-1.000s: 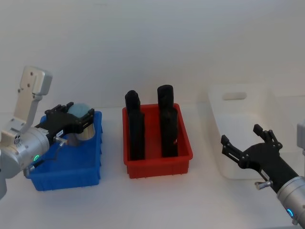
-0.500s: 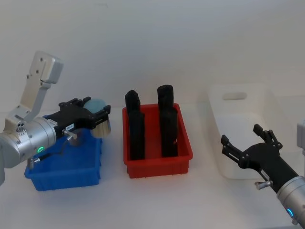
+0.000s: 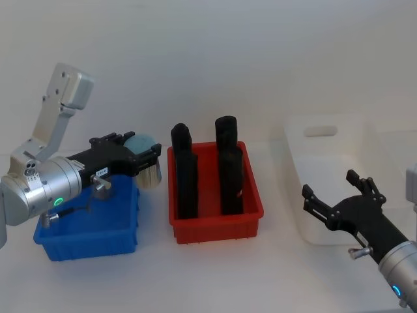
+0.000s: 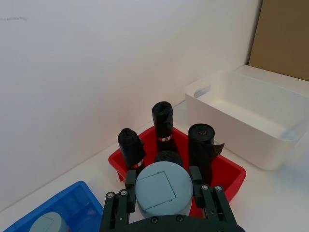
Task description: Pick the cotton swabs from the blue box and place them into the white box.
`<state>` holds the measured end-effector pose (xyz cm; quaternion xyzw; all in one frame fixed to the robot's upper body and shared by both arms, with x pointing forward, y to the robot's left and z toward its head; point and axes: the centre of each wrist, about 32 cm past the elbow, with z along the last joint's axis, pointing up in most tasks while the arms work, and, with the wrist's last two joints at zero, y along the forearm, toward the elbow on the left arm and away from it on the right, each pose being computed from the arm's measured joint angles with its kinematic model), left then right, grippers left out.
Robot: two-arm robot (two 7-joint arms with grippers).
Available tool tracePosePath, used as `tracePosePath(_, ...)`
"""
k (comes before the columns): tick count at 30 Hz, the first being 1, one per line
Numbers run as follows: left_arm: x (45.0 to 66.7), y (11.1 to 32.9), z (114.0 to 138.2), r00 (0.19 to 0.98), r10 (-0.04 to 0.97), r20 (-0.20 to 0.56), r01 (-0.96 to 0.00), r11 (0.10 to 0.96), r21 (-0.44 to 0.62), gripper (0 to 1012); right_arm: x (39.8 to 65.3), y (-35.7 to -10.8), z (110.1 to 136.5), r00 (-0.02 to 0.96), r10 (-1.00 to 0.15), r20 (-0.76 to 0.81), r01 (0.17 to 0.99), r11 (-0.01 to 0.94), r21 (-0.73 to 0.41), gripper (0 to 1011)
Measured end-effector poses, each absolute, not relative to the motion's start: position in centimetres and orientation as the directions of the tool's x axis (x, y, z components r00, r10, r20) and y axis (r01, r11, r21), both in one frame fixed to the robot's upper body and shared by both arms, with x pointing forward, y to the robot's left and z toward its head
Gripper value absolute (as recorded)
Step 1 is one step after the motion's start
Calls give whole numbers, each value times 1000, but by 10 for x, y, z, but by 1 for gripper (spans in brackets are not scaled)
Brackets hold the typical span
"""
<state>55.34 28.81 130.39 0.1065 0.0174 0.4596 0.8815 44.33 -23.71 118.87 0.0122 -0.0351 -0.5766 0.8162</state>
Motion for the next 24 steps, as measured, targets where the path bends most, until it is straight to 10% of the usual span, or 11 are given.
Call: tracePosePath(24, 552, 286, 1308, 596, 801, 63, -793, 573, 208, 664, 455, -221, 1201, 504, -862, 54, 862, 506, 32, 1002)
